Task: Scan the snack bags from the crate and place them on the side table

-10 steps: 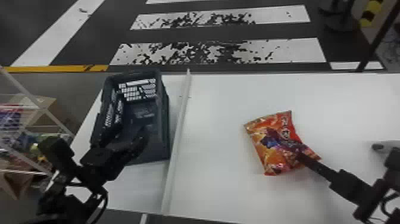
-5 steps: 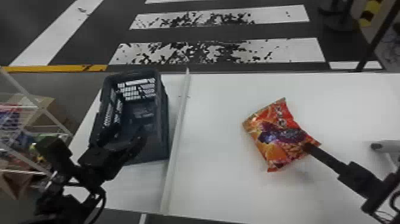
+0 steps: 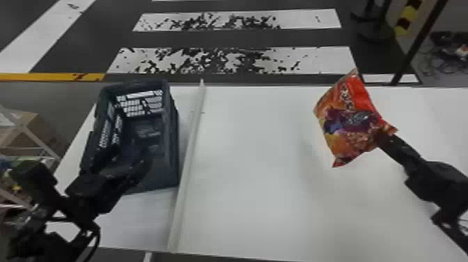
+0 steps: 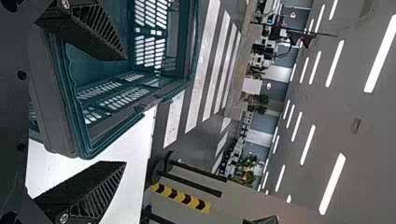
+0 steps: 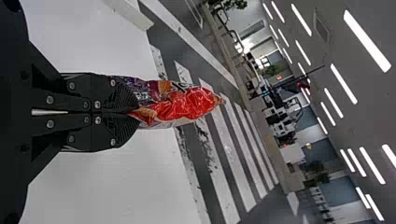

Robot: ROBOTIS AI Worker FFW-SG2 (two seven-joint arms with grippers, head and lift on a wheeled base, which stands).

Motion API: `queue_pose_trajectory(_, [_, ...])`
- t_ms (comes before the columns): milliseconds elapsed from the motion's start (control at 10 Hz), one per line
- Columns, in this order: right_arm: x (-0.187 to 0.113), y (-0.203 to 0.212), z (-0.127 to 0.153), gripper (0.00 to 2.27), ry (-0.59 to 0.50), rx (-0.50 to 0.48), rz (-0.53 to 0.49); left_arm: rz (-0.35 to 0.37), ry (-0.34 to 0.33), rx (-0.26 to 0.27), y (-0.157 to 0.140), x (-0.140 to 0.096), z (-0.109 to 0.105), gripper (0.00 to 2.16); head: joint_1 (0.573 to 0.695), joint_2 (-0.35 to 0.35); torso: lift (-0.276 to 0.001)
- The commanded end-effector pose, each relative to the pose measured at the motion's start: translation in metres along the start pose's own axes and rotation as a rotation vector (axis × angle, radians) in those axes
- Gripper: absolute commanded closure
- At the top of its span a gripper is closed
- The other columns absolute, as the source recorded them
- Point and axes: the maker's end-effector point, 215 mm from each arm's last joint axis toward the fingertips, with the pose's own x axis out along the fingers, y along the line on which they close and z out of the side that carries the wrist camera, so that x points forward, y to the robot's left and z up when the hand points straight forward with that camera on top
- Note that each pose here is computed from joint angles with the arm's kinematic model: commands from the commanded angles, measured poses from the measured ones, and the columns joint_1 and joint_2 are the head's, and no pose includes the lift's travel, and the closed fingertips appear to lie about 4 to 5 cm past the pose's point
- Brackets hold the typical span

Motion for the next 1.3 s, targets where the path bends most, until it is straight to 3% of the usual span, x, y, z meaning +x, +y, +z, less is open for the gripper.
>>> queue_pose_trajectory(0, [-0.002, 0.016, 0.032, 2.25, -0.056, -0.315, -0.064, 0.0, -0.002, -0.003, -0.001, 0.001, 0.0, 0.08, 0.695, 0.066, -0.095])
queue_pose_trajectory(200, [0.004, 0.045, 0.02, 2.25, -0.053, -0.742, -0.142, 0.001, -0.001, -0.004, 0.001, 0.0, 0.0, 0.08, 0.695, 0.058, -0.095])
queue_pose_trajectory(400, [0.01, 0.06, -0.033, 2.25, 0.019, -1.115, -0.186, 0.005, -0.003, -0.011, 0.004, -0.002, 0.0, 0.08, 0.695, 0.092, -0.095])
queue_pose_trajectory(600, [-0.001, 0.018, -0.089, 2.25, 0.214, -1.492, -0.336, 0.004, -0.002, -0.017, 0.005, 0.0, -0.001, 0.08, 0.695, 0.143, -0.095])
queue_pose_trajectory(700, [-0.016, -0.013, -0.099, 2.25, 0.327, -1.68, -0.461, 0.003, -0.002, -0.019, 0.006, 0.001, -0.002, 0.08, 0.695, 0.141, -0.095])
queue_pose_trajectory(900, [-0.03, -0.024, -0.117, 2.24, 0.412, -1.822, -0.487, -0.003, -0.002, -0.022, 0.004, 0.003, -0.002, 0.08, 0.695, 0.088, -0.095])
queue_pose_trajectory(1000, [-0.032, -0.015, -0.129, 1.78, 0.418, -1.828, -0.442, -0.003, -0.002, -0.023, 0.004, 0.003, -0.002, 0.08, 0.695, 0.082, -0.095])
queue_pose_trajectory(1200, [-0.032, 0.015, -0.149, 0.51, 0.397, -1.707, -0.313, 0.0, 0.0, -0.024, 0.006, 0.002, -0.003, 0.08, 0.695, 0.103, -0.095])
